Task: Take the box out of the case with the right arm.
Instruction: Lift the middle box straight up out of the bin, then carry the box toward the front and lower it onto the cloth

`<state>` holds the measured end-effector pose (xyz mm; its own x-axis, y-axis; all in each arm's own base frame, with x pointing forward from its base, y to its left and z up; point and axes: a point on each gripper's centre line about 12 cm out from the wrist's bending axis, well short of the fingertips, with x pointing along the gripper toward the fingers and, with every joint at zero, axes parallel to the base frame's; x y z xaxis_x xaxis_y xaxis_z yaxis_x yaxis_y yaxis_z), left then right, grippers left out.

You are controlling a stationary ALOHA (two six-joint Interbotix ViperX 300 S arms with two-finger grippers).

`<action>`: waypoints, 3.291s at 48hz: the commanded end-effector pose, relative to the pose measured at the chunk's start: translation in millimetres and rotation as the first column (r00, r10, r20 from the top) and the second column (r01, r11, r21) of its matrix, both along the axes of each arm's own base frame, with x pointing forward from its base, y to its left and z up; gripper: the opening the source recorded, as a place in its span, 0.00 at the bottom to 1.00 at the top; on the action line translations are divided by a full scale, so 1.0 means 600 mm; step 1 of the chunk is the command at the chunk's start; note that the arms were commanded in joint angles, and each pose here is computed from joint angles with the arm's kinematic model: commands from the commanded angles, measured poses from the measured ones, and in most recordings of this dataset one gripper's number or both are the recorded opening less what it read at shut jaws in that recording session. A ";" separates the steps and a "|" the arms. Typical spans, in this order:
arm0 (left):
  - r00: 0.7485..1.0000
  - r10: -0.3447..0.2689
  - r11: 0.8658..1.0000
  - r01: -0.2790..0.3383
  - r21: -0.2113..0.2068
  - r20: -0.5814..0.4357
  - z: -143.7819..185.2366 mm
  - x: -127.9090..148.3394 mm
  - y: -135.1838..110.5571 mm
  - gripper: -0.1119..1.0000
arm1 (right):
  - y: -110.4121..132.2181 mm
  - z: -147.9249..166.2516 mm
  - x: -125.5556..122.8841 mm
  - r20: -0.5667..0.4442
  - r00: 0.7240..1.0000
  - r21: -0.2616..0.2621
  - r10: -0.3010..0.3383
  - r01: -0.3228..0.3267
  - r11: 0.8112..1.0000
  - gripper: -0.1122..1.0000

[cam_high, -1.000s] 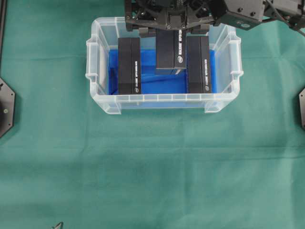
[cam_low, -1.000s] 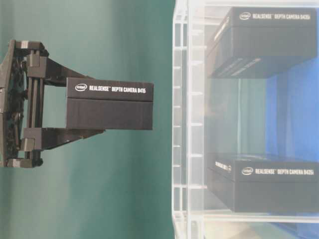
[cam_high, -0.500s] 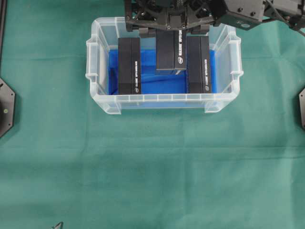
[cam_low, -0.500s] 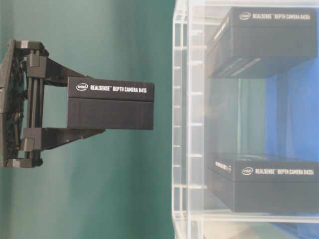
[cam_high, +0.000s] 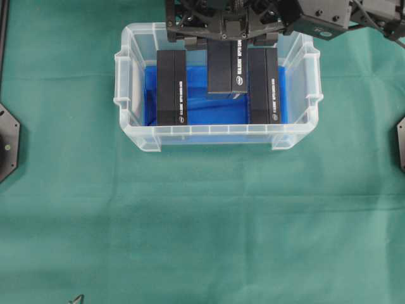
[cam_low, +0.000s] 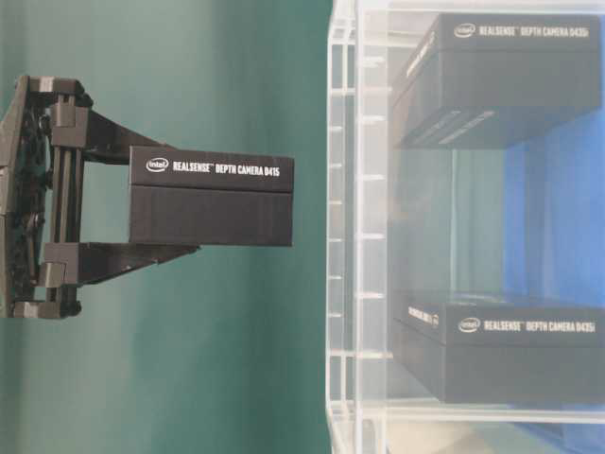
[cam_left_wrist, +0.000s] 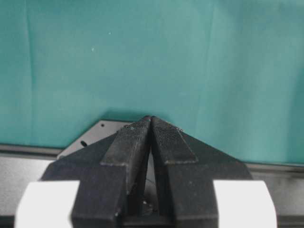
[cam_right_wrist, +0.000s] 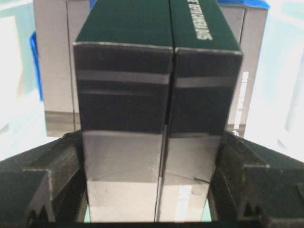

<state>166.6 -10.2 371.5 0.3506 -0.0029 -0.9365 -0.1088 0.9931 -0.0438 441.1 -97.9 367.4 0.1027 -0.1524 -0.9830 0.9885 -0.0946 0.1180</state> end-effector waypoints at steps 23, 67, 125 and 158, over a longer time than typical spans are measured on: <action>1.000 -0.002 1.000 0.002 0.001 0.029 0.015 0.002 0.000 0.10 | 0.005 0.056 -0.024 0.079 0.997 -0.018 0.004 -0.002 1.000 0.68; 1.000 -0.001 1.000 0.001 0.001 0.029 0.015 0.002 0.000 0.10 | 0.151 0.054 -0.015 0.063 0.997 0.015 0.040 -0.041 0.999 0.69; 0.999 -0.002 1.000 0.002 -0.001 0.054 0.021 -0.010 0.001 0.10 | 0.339 0.005 -0.011 0.040 0.998 0.051 0.040 -0.042 0.998 0.68; 0.999 -0.002 1.000 0.002 -0.001 0.049 0.019 -0.009 0.000 0.10 | 0.347 -0.189 0.011 0.033 0.998 0.118 0.055 -0.059 0.991 0.68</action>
